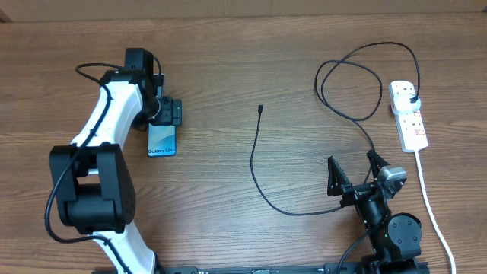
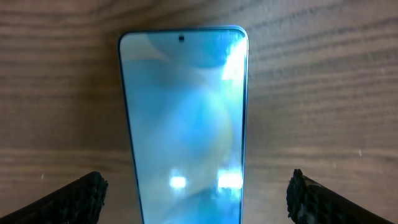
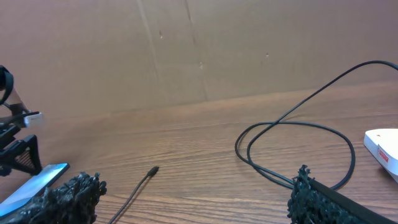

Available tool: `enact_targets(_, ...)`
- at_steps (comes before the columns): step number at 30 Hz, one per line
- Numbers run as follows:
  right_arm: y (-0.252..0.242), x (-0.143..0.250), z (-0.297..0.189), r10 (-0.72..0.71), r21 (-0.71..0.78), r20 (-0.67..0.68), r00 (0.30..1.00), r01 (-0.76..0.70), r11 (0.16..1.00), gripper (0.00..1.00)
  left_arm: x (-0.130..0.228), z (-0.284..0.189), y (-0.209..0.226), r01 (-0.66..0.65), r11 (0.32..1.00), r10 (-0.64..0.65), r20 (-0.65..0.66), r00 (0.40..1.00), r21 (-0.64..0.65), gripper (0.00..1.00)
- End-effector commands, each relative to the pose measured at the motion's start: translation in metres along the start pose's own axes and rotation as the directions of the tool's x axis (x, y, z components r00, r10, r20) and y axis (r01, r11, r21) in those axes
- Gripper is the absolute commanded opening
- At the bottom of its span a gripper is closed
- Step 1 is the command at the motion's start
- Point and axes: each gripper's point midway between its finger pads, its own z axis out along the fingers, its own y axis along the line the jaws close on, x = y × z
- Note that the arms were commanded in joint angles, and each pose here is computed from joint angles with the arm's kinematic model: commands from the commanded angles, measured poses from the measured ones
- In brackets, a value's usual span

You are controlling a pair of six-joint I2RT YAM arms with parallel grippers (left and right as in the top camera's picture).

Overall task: Plug charger to phone and switch on socket
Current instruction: 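Close the left gripper on the phone's bottom edge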

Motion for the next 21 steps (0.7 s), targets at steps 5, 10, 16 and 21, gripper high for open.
enact_targets(5,-0.001,0.002,0.0,0.001,0.003,0.004,1.0,-0.001,1.0,1.0,-0.005,0.021,-0.003,0.004,1.0,-0.004,-0.017,1.0,-0.012,0.96)
enact_targets(10,-0.001,0.002,0.0,0.001,0.003,0.004,1.0,-0.001,1.0,1.0,-0.001,0.03,-0.003,0.01,1.0,-0.011,-0.042,0.999,-0.015,0.99)
enact_targets(16,-0.001,0.002,0.0,0.001,0.003,0.004,1.0,-0.001,1.0,1.0,-0.002,0.032,0.001,0.042,0.998,-0.043,-0.031,0.999,-0.036,1.0)
enact_targets(21,-0.001,0.002,0.0,0.001,0.003,0.004,1.0,-0.001,1.0,1.0,-0.002,0.038,0.0,0.101,0.994,-0.101,-0.018,0.995,-0.036,1.0)
